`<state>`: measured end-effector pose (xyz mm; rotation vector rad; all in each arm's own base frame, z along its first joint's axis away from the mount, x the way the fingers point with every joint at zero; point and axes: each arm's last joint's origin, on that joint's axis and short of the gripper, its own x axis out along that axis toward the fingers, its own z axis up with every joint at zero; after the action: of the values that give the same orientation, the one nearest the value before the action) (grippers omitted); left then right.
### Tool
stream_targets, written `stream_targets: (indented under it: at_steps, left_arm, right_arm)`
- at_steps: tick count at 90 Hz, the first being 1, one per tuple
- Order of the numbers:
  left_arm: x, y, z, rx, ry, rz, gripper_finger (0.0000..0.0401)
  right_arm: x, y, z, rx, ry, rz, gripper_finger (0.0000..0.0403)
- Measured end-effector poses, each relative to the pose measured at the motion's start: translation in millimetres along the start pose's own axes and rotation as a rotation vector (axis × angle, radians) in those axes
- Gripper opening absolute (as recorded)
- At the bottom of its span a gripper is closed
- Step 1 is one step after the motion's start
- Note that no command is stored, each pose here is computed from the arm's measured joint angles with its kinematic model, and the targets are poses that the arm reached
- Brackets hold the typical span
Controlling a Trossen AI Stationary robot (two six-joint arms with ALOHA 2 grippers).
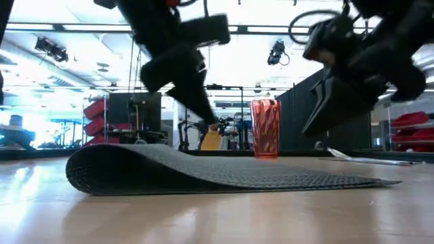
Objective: Set table place
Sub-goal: Prepare the black table placemat
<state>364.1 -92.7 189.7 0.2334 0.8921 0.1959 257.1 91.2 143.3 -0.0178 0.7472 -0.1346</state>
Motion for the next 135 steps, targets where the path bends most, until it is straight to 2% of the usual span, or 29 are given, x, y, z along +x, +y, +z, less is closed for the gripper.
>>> stream_targets:
  at_steps: [11,22,37,50,58,68,89,109,120,135]
  left_arm:
    - [5,-3,3,-0.061,-0.127,-0.08,0.0]
    - [14,-3,-5,-0.108,-0.201,-0.124,0.0]
    - [24,1,-24,-0.184,-0.198,-0.128,0.0]
    - [32,3,-43,-0.225,-0.194,-0.125,0.0]
    - [34,5,-51,-0.261,-0.222,-0.129,0.0]
    - [36,5,-58,-0.275,-0.231,-0.133,0.0]
    - [36,4,-59,-0.292,-0.238,-0.152,0.0]
    - [37,4,-48,-0.335,-0.356,-0.17,0.0]
    - [55,-1,-50,-0.328,-0.332,-0.168,0.0]
    - [77,-7,-50,-0.325,-0.3,-0.162,0.0]
  right_arm:
    - [21,-1,-17,0.007,0.066,-0.028,0.0]
    - [32,3,-16,0.026,0.011,-0.021,0.0]
    - [27,2,-14,0.028,0.01,-0.012,0.0]
    - [20,1,-2,0.036,-0.065,0.009,0.0]
    - [24,0,-1,0.042,-0.083,0.006,0.0]
    - [36,-4,-8,0.038,-0.039,-0.022,0.0]
    - [53,-3,-17,0.062,-0.03,-0.029,0.0]
    - [37,-6,-5,0.051,-0.071,-0.015,0.0]
    - [31,-10,6,0.053,-0.126,-0.014,0.0]
    - [41,-12,-2,0.048,-0.085,-0.029,0.0]
